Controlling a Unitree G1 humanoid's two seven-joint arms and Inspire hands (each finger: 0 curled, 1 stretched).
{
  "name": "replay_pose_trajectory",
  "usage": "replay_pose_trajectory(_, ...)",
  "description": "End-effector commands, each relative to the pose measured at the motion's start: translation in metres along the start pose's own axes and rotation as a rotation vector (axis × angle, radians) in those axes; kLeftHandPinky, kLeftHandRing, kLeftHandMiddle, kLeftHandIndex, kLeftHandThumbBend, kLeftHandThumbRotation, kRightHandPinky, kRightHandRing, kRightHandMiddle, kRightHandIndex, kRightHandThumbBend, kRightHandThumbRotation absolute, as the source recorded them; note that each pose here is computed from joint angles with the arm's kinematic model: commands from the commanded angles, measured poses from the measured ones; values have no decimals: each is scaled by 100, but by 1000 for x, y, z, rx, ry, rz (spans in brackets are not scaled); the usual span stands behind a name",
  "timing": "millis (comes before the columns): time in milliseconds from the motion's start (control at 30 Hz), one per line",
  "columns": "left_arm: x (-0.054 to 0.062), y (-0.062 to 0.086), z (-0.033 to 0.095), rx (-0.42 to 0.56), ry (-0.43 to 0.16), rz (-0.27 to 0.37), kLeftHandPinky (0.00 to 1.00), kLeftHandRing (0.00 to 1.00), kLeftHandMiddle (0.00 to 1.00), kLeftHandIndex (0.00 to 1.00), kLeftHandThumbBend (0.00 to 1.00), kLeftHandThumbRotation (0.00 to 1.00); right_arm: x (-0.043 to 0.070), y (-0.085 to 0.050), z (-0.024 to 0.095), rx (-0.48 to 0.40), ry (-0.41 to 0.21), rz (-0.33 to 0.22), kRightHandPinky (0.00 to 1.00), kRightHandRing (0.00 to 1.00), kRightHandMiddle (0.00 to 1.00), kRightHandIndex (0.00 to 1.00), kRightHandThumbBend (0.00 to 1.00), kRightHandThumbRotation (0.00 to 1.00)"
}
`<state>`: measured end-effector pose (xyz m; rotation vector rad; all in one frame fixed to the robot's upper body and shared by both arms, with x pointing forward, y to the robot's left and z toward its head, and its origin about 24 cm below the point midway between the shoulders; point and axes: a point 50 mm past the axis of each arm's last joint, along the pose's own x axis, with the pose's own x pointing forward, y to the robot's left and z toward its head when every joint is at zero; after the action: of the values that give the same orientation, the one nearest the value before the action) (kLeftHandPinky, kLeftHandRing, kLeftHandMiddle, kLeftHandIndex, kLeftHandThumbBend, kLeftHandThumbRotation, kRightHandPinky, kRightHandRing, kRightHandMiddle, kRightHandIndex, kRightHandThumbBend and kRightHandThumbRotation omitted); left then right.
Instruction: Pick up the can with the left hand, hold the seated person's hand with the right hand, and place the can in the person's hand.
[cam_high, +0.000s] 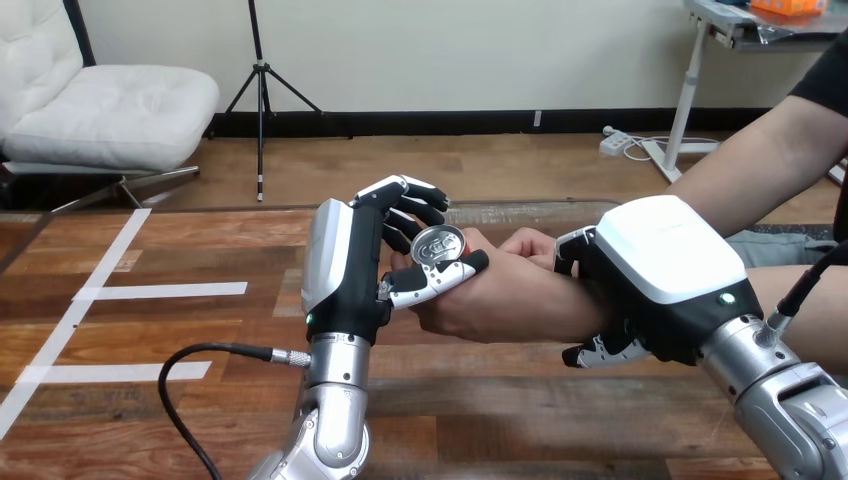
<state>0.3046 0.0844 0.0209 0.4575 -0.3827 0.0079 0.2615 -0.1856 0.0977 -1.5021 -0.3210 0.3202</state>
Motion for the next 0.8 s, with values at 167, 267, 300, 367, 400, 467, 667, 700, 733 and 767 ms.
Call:
replay_pose_trajectory(167,21,-6,33,-55,-173,-21,38,43,50,52,67,0,8,-3,6,3,-48,-15,33,37,42,46,86,0)
replay_pose_trajectory(267,20,-7,34,-61,-182,-26,38,43,49,52,67,0,8,-2,6,6,-48,-15,33,37,42,46,86,0)
replay_pose_trajectory(300,20,-7,35,-62,-184,-27,38,43,49,52,66,0,8,-2,6,7,-48,-15,33,37,42,46,86,0)
replay_pose_trajectory(367,20,-8,36,-67,-193,-31,38,43,49,52,66,0,8,-2,6,7,-48,-14,33,37,42,46,86,0)
replay_pose_trajectory(400,20,-8,36,-68,-195,-32,38,43,49,52,66,0,8,-2,6,7,-48,-14,33,37,42,46,86,0)
replay_pose_trajectory(467,19,-8,37,-73,-198,-34,38,43,49,52,66,0,8,-2,5,3,-49,-18,33,37,42,46,86,0)
replay_pose_trajectory(667,18,-9,38,-75,-202,-39,38,43,50,52,66,0,8,-1,4,0,-49,-28,31,35,41,46,87,0)
replay_pose_trajectory(700,18,-9,38,-76,-202,-39,38,43,50,52,66,0,8,-1,4,2,-49,-29,31,35,41,45,87,0)
replay_pose_trajectory(733,18,-9,38,-77,-203,-38,38,43,50,52,66,0,8,-1,4,4,-49,-28,31,35,41,45,87,0)
replay_pose_trajectory(767,18,-9,38,-77,-203,-38,38,43,50,52,65,0,8,-1,4,4,-48,-27,31,35,41,45,87,0)
